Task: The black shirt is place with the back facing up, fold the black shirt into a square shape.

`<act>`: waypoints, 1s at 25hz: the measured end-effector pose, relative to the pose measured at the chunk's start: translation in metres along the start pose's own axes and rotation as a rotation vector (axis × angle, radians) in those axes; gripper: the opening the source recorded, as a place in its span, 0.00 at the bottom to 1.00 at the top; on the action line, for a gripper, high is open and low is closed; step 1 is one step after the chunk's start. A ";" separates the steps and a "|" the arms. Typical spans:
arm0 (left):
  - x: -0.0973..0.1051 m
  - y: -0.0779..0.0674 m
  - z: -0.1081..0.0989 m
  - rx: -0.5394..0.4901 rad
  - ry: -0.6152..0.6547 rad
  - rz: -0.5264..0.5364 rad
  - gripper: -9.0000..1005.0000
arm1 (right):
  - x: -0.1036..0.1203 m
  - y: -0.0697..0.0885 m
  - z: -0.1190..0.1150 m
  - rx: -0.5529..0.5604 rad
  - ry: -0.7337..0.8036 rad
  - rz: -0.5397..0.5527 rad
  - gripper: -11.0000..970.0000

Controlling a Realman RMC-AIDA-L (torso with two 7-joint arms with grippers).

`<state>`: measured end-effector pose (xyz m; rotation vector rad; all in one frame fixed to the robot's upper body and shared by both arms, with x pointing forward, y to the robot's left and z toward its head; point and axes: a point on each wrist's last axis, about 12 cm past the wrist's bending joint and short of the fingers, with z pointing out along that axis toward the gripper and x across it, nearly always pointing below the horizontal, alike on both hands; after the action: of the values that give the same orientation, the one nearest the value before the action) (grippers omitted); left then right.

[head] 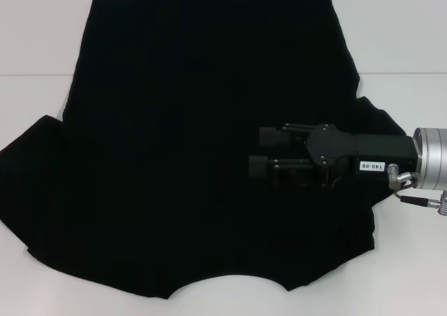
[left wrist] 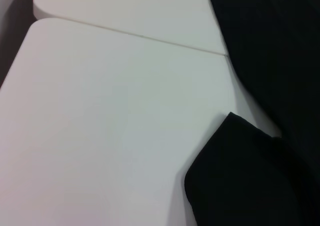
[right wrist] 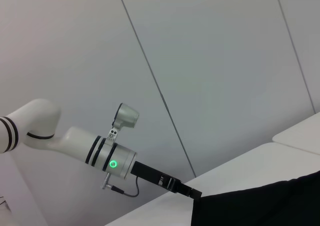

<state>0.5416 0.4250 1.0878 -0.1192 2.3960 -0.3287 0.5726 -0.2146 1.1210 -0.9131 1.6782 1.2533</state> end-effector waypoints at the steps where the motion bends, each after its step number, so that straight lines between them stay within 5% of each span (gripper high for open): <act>1: 0.000 0.000 0.000 0.000 0.000 -0.002 0.01 | 0.000 0.000 0.000 0.000 -0.001 0.000 0.86; 25: 0.007 0.014 -0.012 -0.027 -0.058 -0.085 0.03 | -0.001 0.000 0.000 0.001 -0.005 -0.007 0.86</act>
<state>0.5289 0.4399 1.0880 -0.2408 2.3429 -0.3278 0.5734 -0.2141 1.1219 -0.9145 1.6699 1.2492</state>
